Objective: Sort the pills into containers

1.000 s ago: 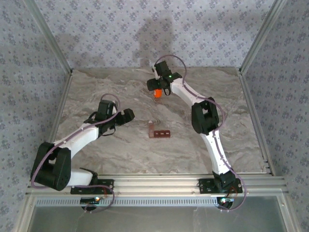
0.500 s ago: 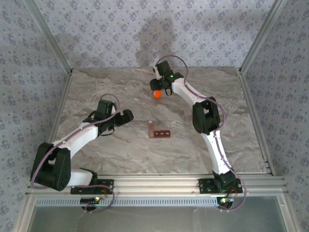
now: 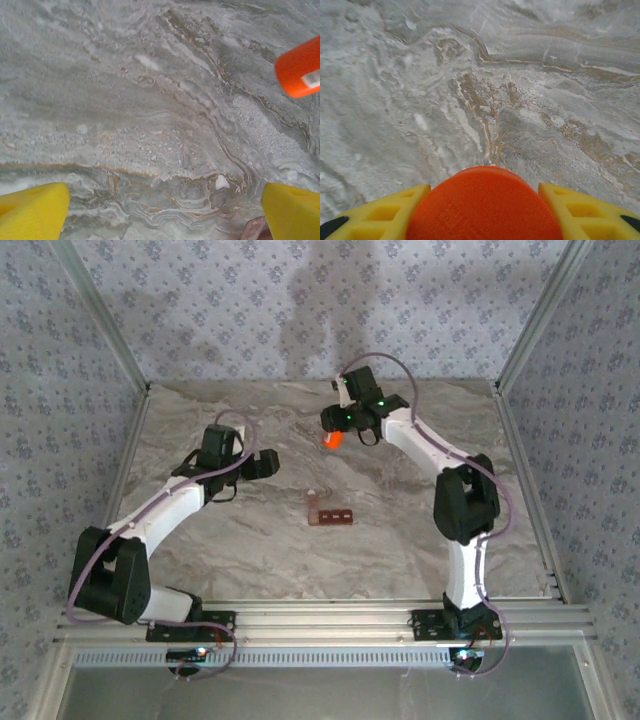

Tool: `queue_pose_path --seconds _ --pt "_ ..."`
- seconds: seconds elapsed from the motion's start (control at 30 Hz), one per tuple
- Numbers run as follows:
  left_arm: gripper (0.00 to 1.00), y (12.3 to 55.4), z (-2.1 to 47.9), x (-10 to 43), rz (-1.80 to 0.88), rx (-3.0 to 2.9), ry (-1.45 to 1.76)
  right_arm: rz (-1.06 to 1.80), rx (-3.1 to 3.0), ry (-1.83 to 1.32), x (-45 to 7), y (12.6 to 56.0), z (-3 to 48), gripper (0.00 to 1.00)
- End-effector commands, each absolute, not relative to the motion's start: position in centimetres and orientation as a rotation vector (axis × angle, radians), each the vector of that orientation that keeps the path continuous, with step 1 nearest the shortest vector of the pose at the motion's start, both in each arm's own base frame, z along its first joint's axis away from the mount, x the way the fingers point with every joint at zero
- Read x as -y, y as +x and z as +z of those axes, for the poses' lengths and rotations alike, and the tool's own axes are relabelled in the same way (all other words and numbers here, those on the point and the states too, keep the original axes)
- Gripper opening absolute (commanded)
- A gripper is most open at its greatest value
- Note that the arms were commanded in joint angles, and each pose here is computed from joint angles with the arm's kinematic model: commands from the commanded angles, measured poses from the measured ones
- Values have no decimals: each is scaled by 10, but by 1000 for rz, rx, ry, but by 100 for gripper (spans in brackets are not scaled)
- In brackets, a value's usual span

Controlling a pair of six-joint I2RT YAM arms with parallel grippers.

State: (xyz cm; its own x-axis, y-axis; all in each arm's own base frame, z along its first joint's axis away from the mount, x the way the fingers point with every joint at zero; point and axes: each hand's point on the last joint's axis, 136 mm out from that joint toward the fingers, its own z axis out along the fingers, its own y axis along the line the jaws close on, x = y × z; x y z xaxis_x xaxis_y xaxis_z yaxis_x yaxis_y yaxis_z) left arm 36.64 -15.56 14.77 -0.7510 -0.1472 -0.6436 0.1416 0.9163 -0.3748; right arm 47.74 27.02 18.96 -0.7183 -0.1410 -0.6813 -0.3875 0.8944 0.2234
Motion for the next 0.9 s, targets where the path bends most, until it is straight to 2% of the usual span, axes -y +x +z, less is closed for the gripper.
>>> queue_pose_path --seconds 0.0,0.27,0.47,0.87 --pt "98 380 175 174 -472 -2228 216 537 -2294 -329 -258 465 230 35" --pt "98 392 196 233 -498 -2051 502 714 -2264 -255 -231 426 274 35" --pt "98 376 190 282 -545 -1920 764 837 -2257 -196 -222 402 283 36" --pt "97 339 207 328 -694 -1536 919 1036 -2232 -213 -234 375 297 36"
